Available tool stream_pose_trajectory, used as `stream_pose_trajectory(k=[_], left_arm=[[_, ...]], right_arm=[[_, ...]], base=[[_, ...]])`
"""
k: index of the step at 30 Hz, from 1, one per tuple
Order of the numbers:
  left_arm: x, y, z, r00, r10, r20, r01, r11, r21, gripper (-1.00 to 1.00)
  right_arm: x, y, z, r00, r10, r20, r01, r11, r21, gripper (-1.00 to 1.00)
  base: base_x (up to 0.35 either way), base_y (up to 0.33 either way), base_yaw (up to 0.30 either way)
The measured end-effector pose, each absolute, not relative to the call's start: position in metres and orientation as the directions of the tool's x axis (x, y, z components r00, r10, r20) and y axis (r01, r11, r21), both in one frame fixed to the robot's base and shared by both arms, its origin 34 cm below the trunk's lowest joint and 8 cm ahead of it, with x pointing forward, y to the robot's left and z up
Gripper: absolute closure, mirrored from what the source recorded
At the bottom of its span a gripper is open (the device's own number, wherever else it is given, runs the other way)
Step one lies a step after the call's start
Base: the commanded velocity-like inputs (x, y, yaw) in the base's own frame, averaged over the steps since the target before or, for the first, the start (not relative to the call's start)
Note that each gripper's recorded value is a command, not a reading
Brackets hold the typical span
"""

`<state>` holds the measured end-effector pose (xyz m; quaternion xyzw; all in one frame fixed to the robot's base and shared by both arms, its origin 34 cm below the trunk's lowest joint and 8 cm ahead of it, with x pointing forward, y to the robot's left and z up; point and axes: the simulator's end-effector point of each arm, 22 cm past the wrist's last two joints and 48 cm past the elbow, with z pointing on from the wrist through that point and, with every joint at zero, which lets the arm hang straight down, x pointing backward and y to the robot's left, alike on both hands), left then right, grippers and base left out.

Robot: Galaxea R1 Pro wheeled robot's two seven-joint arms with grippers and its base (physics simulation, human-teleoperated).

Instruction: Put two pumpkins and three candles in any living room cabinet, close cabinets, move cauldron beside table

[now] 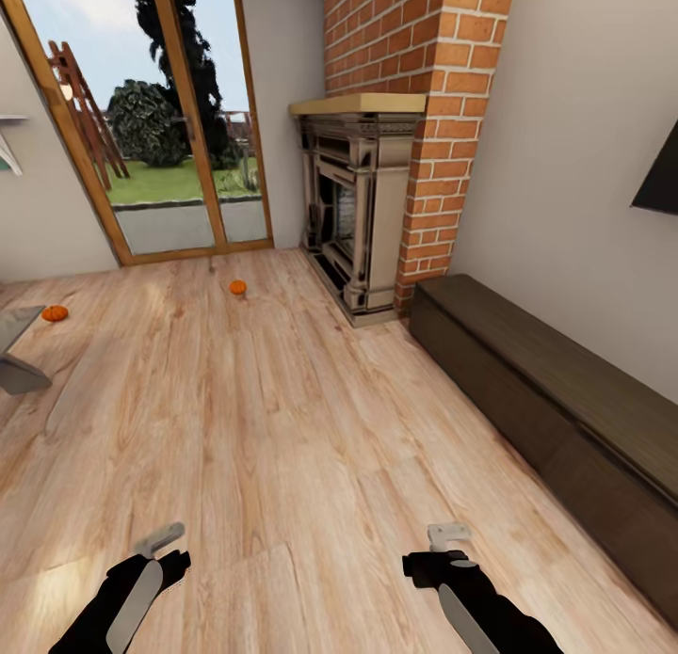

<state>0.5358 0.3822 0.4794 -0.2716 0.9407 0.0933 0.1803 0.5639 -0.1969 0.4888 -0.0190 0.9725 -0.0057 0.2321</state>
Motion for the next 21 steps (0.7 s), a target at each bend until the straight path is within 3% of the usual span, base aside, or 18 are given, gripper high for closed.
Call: stream_pose_trajectory(k=[4,12,21], left_arm=[[0.5358,0.3821,0.4794,-0.788,-0.477,-0.390,-0.544,0.835,0.078,-1.00],[0.5358,0.3817,0.4794,-0.789,-0.475,-0.390,-0.543,0.836,0.078,-1.00],[0.5360,0.3808,0.4793,-0.790,-0.473,-0.390,-0.540,0.838,0.078,-1.00]], right_arm=[[0.5639,-0.1969,0.4888,-0.892,-0.040,-0.451,-0.034,0.999,-0.020,-1.00],[0.5641,-0.1971,0.4889,-0.892,-0.039,-0.451,-0.033,0.999,-0.020,-1.00],[0.5639,-0.1979,0.4886,-0.892,-0.039,-0.451,-0.033,0.999,-0.022,-1.00]], base=[[0.285,0.148,0.086],[0.290,0.133,0.248],[0.306,0.090,0.032]])
